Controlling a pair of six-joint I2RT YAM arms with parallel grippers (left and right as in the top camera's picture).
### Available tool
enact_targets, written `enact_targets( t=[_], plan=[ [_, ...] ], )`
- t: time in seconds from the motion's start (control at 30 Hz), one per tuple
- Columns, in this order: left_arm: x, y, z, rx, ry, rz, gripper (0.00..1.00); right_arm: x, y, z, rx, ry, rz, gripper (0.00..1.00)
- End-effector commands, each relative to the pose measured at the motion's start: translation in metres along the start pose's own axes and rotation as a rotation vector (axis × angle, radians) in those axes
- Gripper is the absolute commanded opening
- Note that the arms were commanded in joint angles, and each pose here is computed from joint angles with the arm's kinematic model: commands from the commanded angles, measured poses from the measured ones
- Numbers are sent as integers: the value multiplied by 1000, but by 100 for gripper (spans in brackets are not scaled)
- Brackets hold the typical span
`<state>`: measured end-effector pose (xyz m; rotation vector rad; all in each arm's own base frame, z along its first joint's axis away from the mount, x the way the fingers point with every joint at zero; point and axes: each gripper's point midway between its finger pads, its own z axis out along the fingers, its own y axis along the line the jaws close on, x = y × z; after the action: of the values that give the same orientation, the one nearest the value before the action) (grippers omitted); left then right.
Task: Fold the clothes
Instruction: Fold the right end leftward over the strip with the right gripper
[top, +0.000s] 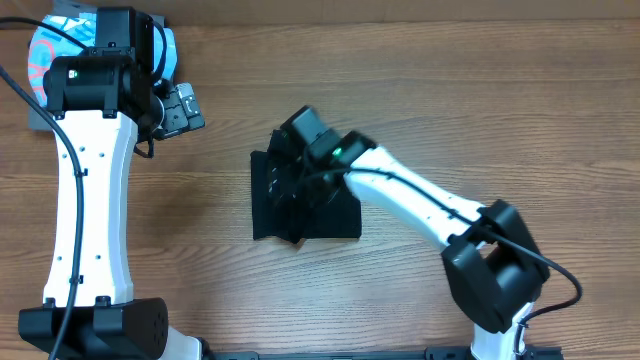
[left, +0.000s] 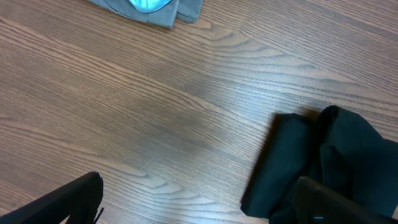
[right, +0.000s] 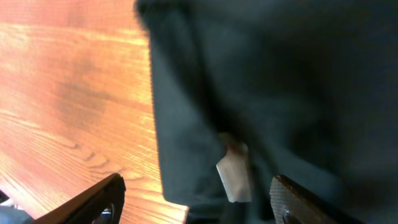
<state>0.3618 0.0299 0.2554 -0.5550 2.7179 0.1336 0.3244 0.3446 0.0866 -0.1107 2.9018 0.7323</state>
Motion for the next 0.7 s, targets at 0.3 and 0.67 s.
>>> enact_targets(
  t=[0.3, 0.67],
  plan=[
    [1, -1, 2, 1, 10, -19, 100, -34, -16, -74, -9, -94, -3, 76],
    [1, -1, 3, 1, 9, -19, 100, -1, -7, -23, -1, -19, -67, 73]
  ],
)
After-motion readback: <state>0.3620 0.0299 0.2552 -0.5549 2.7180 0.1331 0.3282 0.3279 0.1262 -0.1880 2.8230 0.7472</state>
